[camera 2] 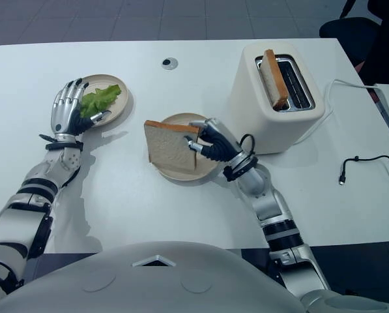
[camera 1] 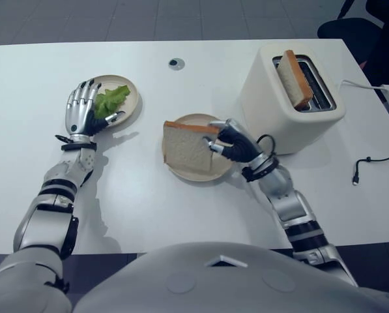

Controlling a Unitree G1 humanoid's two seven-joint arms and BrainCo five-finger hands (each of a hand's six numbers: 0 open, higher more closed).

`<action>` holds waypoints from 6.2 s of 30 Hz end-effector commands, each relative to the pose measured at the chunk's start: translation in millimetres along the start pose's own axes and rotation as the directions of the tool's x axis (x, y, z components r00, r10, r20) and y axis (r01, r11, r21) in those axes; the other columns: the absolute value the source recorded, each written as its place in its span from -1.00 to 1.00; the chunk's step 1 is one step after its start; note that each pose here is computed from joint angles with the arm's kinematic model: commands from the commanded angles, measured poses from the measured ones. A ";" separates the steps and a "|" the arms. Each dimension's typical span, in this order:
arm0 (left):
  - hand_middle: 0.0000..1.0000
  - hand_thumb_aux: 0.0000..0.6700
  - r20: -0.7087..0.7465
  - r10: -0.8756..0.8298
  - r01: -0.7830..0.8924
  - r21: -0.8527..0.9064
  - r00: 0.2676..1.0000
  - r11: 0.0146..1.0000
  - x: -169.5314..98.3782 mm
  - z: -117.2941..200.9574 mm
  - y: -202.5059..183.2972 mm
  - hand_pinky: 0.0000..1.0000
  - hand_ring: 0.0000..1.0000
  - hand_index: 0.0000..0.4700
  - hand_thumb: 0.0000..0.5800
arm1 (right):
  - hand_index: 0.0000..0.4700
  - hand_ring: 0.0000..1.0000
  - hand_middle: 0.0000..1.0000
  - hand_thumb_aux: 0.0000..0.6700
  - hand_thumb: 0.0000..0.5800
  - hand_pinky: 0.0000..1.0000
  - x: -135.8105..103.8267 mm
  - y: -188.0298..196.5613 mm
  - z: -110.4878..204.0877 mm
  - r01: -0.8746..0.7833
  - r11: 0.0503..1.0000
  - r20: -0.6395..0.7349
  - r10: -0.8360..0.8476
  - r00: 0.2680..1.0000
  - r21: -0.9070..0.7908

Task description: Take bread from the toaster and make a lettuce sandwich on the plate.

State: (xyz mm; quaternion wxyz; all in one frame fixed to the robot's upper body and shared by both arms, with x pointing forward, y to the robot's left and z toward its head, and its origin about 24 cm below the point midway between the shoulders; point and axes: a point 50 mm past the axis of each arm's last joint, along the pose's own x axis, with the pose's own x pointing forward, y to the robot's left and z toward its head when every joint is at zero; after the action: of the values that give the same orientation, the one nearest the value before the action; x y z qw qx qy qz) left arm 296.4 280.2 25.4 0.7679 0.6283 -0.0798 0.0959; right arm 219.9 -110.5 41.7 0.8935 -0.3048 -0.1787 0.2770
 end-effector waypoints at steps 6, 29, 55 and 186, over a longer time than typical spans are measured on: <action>-1.00 -1.00 -0.049 -0.271 0.275 0.162 0.961 0.948 12.3 -14.0 -6.6 -1.00 -1.00 -1.00 -1.00 | 1.00 1.00 1.00 1.00 1.00 1.00 -7.4 25.2 -7.4 -0.157 0.988 -0.023 0.157 0.987 0.002; -1.00 0.88 0.251 -0.050 0.152 -0.406 0.967 0.901 0.1 48.7 2.7 -1.00 -1.00 0.88 0.99 | -1.00 -1.00 -1.00 -1.00 -1.00 -1.00 1.7 -46.4 67.0 0.347 0.931 0.303 -0.300 0.904 -0.113; -1.00 1.00 0.783 -0.092 0.671 -0.459 0.615 0.582 -120.6 138.5 14.3 -1.00 -1.00 1.00 1.00 | -1.00 -1.00 -1.00 -1.00 -1.00 -1.00 -16.4 -86.7 44.6 0.437 0.880 0.217 -0.397 0.892 -0.185; -1.00 -1.00 0.070 0.151 0.026 -0.961 0.986 0.275 -55.4 111.8 -12.7 -1.00 -1.00 -1.00 -1.00 | -1.00 -1.00 -1.00 -1.00 -1.00 -1.00 -7.1 -24.1 -47.2 0.615 0.777 -0.203 -0.587 0.784 0.130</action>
State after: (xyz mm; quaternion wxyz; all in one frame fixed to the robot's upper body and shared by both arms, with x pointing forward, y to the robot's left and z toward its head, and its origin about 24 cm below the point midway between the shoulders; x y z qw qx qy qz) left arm 248.4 159.2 36.3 0.9722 0.0183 -0.2330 -0.0161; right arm 244.2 -143.2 25.4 0.9733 -0.1524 -0.1710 -0.0115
